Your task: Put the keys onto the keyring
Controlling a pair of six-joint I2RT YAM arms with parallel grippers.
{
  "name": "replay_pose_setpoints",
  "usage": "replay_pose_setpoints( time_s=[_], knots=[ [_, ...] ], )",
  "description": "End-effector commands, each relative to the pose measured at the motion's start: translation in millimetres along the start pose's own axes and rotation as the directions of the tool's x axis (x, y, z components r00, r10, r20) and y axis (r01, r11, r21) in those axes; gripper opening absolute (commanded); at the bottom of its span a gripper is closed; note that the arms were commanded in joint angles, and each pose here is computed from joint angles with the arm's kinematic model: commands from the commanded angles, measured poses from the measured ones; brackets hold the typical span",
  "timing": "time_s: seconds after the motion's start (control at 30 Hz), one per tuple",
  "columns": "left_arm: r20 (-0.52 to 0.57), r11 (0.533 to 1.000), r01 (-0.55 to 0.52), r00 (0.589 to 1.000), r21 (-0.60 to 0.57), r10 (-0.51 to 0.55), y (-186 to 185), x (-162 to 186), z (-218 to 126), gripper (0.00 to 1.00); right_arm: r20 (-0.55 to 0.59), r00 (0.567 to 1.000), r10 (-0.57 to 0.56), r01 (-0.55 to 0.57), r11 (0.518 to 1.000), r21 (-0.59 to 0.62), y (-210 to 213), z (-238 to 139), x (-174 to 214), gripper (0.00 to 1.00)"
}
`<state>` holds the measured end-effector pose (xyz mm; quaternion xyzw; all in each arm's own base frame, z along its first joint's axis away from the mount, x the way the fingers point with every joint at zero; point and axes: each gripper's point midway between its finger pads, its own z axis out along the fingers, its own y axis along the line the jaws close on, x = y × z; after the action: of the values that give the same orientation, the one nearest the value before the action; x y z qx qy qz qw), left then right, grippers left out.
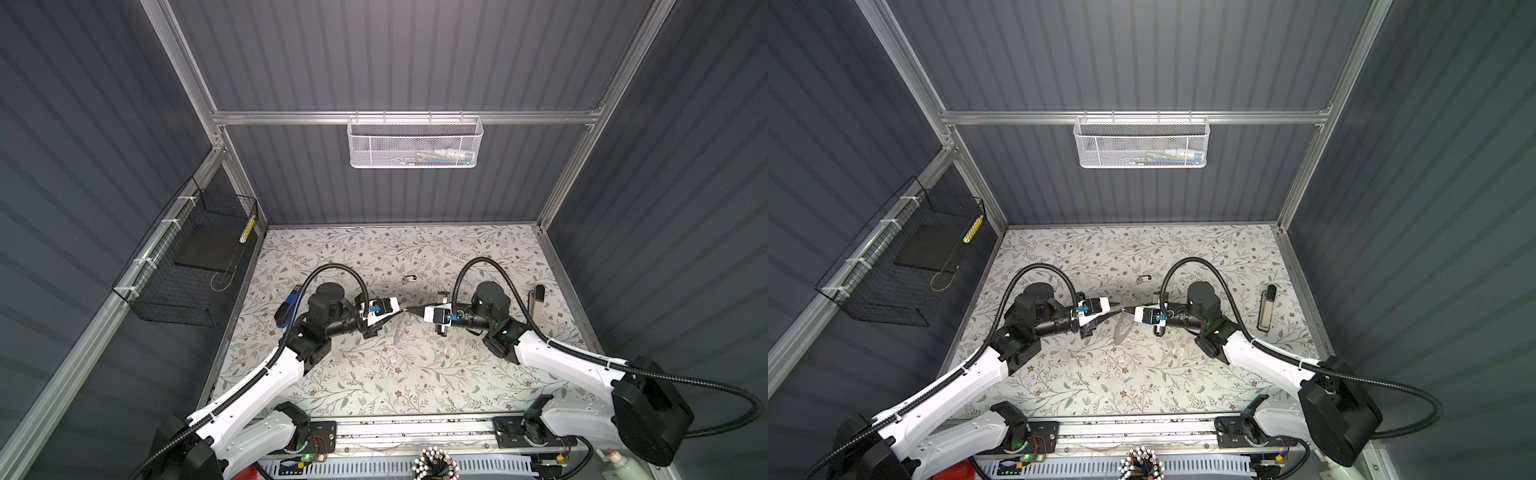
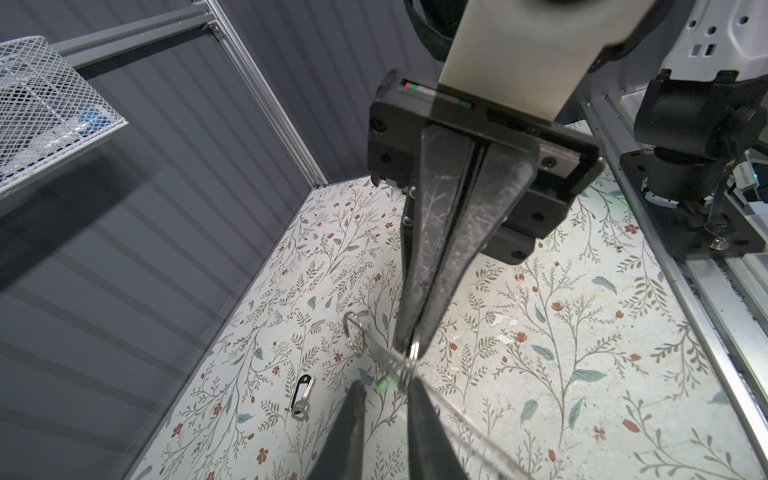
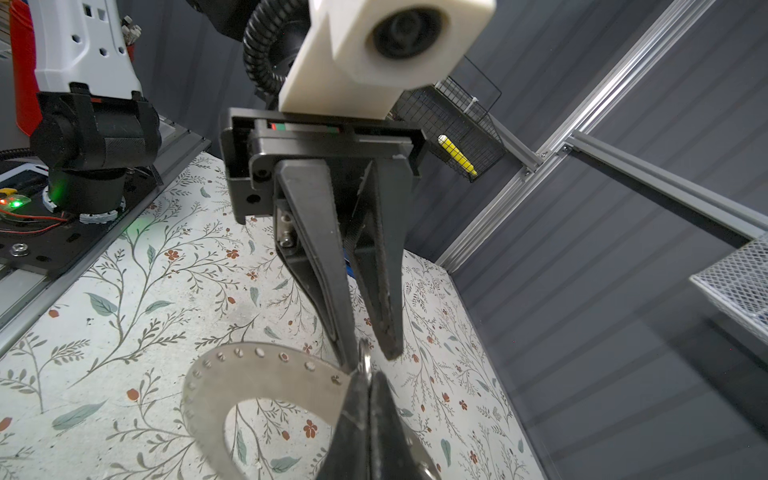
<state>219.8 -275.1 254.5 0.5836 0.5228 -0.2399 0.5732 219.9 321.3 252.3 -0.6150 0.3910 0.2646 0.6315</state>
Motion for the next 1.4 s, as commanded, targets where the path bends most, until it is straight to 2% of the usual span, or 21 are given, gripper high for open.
replay_pose_setpoints(
  time_s=[0.0,0.13,0.33,0.43,0.53,0.63,0.8,0.93,1.07,1.2,1.37],
  knots=[
    [0.043,1.000,-0.019,0.999,0.019,0.018,-3.7,-12.0,-1.5,0.18,0.030,0.999,-0.034,0.034,0.999,0.015,-4.6,-0.2,-11.0,0.00],
    [0.052,0.999,-0.026,0.998,0.026,0.025,-4.4,-16.0,-0.7,0.14,0.031,0.999,-0.030,0.030,1.000,0.006,-2.8,0.3,-10.9,0.00],
    [0.067,0.997,-0.045,0.997,0.056,0.041,-8.8,-21.0,1.5,0.01,0.024,1.000,-0.020,0.020,1.000,0.001,-3.3,1.4,-9.6,0.00],
    [0.069,0.995,-0.057,0.996,0.080,0.052,-13.3,-19.6,3.3,0.00,0.010,1.000,-0.007,0.007,1.000,0.003,-5.2,1.7,-9.0,0.01],
    [0.070,0.995,-0.071,0.995,0.065,0.066,-11.6,-18.3,4.0,0.00,-0.032,0.999,-0.004,0.005,0.999,0.037,-11.1,-1.6,-6.2,0.22],
    [0.066,0.996,-0.069,0.996,0.053,0.066,-8.4,-18.0,4.7,0.00,-0.111,0.994,-0.007,0.016,0.997,0.081,-15.0,-12.3,-0.3,0.37],
    [0.077,0.996,-0.057,0.996,0.073,0.051,-9.8,-19.1,8.1,0.00,-0.247,0.969,-0.014,0.042,0.994,0.105,-12.8,-36.0,9.0,0.47],
    [0.093,0.996,-0.052,0.995,0.078,0.044,-9.3,-21.8,9.6,0.00,-0.285,0.959,0.006,0.030,0.992,0.121,-11.4,-49.8,6.4,0.47],
    [0.079,0.997,-0.046,0.996,0.063,0.041,-4.6,-21.5,11.2,0.00,-0.278,0.959,0.064,-0.038,0.994,0.098,-5.6,-51.9,1.5,0.45],
    [-0.012,0.998,-0.031,0.999,0.051,0.032,3.7,-14.4,16.0,0.00,-0.267,0.954,0.138,-0.122,0.990,0.076,-5.5,-44.3,-2.5,0.40],
    [-0.101,0.996,-0.080,0.991,0.047,0.084,4.8,-14.7,20.1,0.00,-0.281,0.943,0.178,-0.158,0.983,0.092,-14.3,-34.6,-0.5,0.34]
  ],
)
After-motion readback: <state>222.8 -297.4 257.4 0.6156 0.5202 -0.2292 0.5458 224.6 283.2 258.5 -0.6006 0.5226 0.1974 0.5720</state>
